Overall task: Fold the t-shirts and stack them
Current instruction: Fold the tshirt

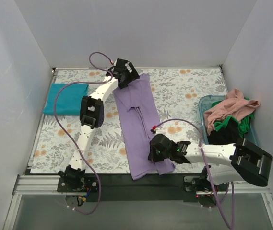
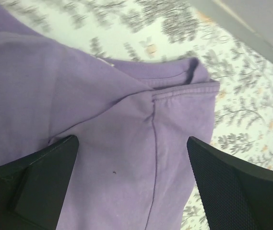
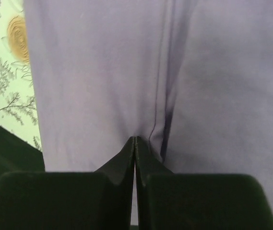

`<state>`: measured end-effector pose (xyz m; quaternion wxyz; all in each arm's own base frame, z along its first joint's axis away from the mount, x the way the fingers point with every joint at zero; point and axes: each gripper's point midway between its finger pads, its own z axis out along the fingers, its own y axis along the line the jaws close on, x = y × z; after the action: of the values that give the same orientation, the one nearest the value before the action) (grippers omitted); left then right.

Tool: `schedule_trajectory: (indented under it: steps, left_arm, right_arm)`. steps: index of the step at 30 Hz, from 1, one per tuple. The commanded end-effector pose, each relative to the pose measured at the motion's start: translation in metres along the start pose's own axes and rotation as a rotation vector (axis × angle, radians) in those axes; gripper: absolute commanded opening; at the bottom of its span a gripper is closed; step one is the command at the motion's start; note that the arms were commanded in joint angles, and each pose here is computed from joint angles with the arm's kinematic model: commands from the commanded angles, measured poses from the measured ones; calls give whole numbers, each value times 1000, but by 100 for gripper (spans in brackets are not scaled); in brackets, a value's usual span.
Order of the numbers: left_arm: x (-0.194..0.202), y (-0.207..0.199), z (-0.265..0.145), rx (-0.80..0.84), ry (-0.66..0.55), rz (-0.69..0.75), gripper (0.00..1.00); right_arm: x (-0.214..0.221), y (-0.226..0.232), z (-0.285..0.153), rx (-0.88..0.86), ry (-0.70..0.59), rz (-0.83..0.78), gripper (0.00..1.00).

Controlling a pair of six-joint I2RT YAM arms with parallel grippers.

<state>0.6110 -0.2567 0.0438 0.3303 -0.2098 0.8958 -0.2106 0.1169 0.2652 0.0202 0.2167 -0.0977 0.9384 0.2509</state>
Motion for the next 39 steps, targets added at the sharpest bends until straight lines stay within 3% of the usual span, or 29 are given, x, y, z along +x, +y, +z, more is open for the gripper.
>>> schedule_trajectory:
  steps: [1, 7, 14, 18, 22, 23, 25, 26, 27, 28, 29, 34, 36, 38, 39]
  left_arm:
    - [63, 50, 41, -99, 185, 23, 98]
    - [38, 27, 54, 6, 68, -22, 98]
    - [32, 25, 70, 33, 2, -107, 98]
    - [30, -13, 70, 202, 25, -200, 98]
    - [8, -46, 43, 264, -23, -186, 98]
    - [-11, -70, 16, 302, -60, -161, 98]
    - [-27, -85, -13, 319, -105, -115, 98]
    - [-43, -103, -48, 347, -137, -95, 98]
    - [-50, -109, -65, 356, -152, -83, 98]
    - [-54, -116, -85, 370, -162, -58, 98]
    - [-59, -127, -120, 394, -167, -40, 98]
    - [-14, -116, -214, 460, -29, 38, 98]
    - [30, -71, -245, 396, 52, 9, 98]
    - [62, -37, -262, 339, 56, -43, 98]
    - [98, -3, -278, 302, 86, -53, 98]
  right_arm:
    - [46, -3, 1, 64, 194, -73, 6]
    - [35, 56, -3, -74, 173, -213, 11]
    - [-13, 103, -31, -222, -16, -279, 17]
    - [-33, 121, -49, -275, -87, -293, 19]
    - [-44, 117, -62, -283, -141, -249, 33]
    - [-42, 112, -62, -277, -138, -240, 35]
    - [-45, 106, -64, -274, -145, -225, 49]
    - [-42, 100, -63, -266, -135, -223, 55]
    - [-44, 97, -64, -265, -138, -224, 79]
    - [-44, 95, -67, -268, -141, -218, 92]
    - [-44, 91, -67, -260, -137, -208, 99]
    - [-40, 57, -68, -172, -138, -156, 98]
    - [-35, 43, -66, -141, -133, -146, 98]
    - [-25, 25, -66, -100, -112, -129, 98]
    - [-23, 20, -66, -91, -103, -125, 99]
